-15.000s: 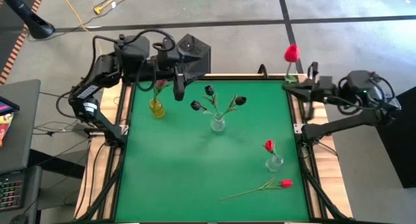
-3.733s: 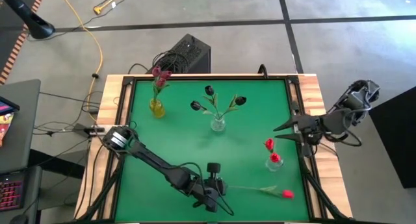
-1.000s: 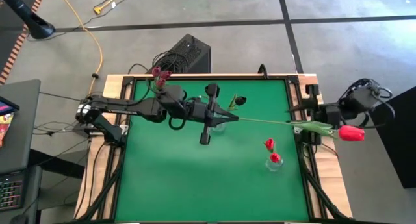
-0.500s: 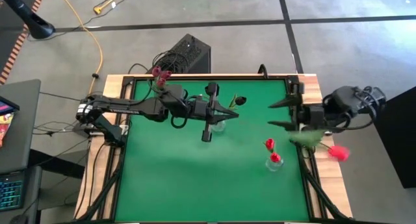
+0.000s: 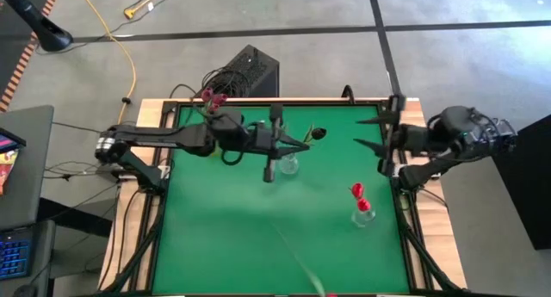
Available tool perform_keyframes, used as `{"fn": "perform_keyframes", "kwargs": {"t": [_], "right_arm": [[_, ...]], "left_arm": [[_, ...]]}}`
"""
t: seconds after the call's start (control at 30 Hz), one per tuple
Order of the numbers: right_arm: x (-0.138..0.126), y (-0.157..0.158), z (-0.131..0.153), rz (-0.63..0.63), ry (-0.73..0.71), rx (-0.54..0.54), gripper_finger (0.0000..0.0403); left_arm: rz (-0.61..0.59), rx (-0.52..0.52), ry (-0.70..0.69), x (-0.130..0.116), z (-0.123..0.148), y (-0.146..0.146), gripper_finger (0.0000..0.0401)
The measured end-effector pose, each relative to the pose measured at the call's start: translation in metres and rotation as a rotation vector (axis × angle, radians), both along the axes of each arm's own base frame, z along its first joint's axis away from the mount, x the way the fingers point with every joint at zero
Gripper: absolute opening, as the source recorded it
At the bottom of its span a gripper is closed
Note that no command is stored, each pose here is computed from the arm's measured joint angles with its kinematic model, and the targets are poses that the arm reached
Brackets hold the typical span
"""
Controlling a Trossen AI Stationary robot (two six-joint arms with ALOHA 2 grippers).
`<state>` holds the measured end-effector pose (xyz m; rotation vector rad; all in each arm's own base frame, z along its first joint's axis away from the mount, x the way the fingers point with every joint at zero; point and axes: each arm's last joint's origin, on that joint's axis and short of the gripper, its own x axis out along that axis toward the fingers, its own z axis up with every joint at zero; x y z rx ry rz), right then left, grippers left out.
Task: Sort flowers into vase by color
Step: Put the red flower into the red transparent vase
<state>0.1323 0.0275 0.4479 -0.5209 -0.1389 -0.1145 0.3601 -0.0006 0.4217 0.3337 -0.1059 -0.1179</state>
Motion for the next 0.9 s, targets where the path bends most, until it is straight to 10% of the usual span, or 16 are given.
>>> {"fn": "perform_keyframes", "kwargs": {"t": [0.27, 0.57, 0.9], "right_arm": [[-0.026, -0.007, 0.004, 0.015, -0.035, 0.086, 0.02], [-0.025, -0.006, -0.001, 0.045, 0.0, 0.211, 0.02], [-0.013, 0.007, -0.013, 0.125, 0.125, 0.384, 0.02]], "left_arm": [[-0.262, 0.077, 0.392, -0.016, -0.033, -0.037, 0.0013], [-0.424, 0.317, 0.822, 0.02, -0.147, -0.122, 0.01], [-0.522, 0.481, 0.894, 0.05, -0.218, -0.16, 0.0115]]}}
